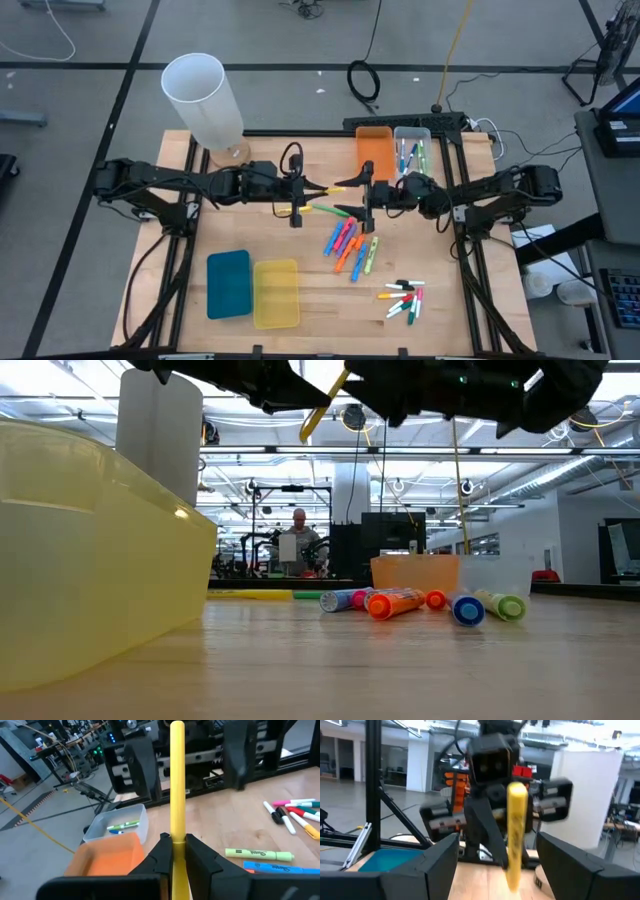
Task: Pick & Place Markers
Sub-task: Put the bottom yellow pen into the orange bin
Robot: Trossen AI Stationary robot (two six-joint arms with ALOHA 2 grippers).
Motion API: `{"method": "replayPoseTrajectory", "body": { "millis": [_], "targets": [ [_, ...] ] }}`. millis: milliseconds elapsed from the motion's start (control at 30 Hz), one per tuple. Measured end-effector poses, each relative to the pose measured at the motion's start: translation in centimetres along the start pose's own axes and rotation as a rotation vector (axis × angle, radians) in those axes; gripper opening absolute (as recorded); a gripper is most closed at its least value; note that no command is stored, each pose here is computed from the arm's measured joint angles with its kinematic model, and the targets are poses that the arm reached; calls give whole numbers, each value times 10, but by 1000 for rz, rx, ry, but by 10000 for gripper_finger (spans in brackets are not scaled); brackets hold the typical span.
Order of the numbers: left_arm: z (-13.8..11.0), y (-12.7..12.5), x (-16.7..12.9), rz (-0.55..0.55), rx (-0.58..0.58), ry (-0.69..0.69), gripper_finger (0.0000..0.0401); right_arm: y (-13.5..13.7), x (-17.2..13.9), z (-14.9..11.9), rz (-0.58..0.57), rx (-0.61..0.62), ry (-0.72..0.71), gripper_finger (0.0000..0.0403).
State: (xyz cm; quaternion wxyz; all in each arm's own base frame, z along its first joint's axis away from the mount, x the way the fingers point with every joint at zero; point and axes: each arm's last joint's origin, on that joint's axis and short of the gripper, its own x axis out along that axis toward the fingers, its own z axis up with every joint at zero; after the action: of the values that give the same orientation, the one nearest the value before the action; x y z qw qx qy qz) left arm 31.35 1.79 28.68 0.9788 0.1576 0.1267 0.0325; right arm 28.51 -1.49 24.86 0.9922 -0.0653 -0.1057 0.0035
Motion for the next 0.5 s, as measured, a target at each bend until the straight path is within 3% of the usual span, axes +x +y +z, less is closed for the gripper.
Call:
{"method": "replayPoseTrajectory", "body": {
  "millis": [300, 500],
  "targets": [
    [0, 0, 0, 0, -13, -1, 29, 0, 10, 5, 3, -2, 4, 244],
    [1, 0, 0, 1, -19, -11, 28, 0, 15, -6, -1, -15, 5, 174]
  ]
}}
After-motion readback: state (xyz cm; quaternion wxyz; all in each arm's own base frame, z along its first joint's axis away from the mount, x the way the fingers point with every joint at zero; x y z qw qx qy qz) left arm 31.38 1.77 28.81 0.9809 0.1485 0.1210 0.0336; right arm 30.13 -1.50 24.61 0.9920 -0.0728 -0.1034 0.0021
